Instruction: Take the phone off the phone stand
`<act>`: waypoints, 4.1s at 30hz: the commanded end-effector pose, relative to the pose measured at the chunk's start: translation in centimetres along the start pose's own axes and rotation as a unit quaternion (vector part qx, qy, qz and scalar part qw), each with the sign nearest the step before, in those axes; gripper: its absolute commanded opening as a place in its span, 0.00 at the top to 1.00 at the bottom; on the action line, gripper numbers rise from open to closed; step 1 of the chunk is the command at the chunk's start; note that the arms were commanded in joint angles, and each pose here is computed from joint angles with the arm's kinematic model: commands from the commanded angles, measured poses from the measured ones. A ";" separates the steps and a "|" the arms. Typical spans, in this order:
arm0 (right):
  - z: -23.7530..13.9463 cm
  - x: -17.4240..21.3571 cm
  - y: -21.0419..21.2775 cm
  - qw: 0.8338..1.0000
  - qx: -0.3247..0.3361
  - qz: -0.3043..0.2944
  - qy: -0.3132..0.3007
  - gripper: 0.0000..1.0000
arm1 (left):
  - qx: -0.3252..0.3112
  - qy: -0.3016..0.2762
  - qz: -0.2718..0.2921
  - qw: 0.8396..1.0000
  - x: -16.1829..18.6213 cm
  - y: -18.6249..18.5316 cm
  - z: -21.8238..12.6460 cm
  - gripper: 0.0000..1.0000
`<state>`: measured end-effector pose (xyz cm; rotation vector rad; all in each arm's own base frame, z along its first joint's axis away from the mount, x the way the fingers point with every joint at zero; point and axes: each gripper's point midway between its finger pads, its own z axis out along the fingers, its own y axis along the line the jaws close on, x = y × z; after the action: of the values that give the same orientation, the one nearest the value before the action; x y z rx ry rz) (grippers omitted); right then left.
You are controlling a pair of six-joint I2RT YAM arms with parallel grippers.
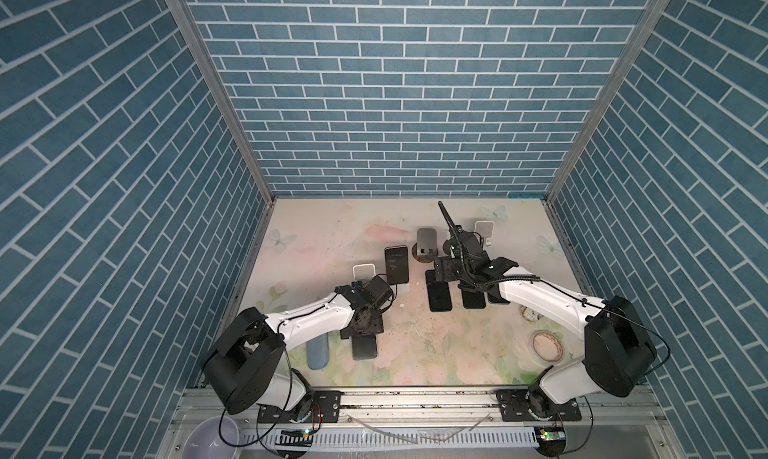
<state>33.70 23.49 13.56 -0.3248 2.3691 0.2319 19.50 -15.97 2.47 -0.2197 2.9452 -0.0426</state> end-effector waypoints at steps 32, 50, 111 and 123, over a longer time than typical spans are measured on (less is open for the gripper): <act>-1.5 0.6 -1.9 0.999 0.013 0.008 -0.037 0.06 | -0.050 0.026 0.017 0.998 2.6 -1.1 1.7 0.51; -2.1 0.6 -2.4 0.999 0.011 0.014 -0.049 0.05 | -0.060 0.030 0.028 0.997 2.9 -1.6 1.5 0.32; -1.9 0.2 -2.3 0.999 -0.001 0.039 -0.024 0.05 | 0.072 -0.126 0.071 0.987 -1.9 -4.9 -4.3 0.00; -2.3 -2.4 -0.6 0.997 -0.020 0.056 -0.040 0.05 | 0.139 -0.262 0.045 0.954 -5.8 -5.3 -10.2 0.00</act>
<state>33.29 21.48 14.78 -0.2401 2.3376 0.2819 22.88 -20.33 12.10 -0.0363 2.4796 -0.3296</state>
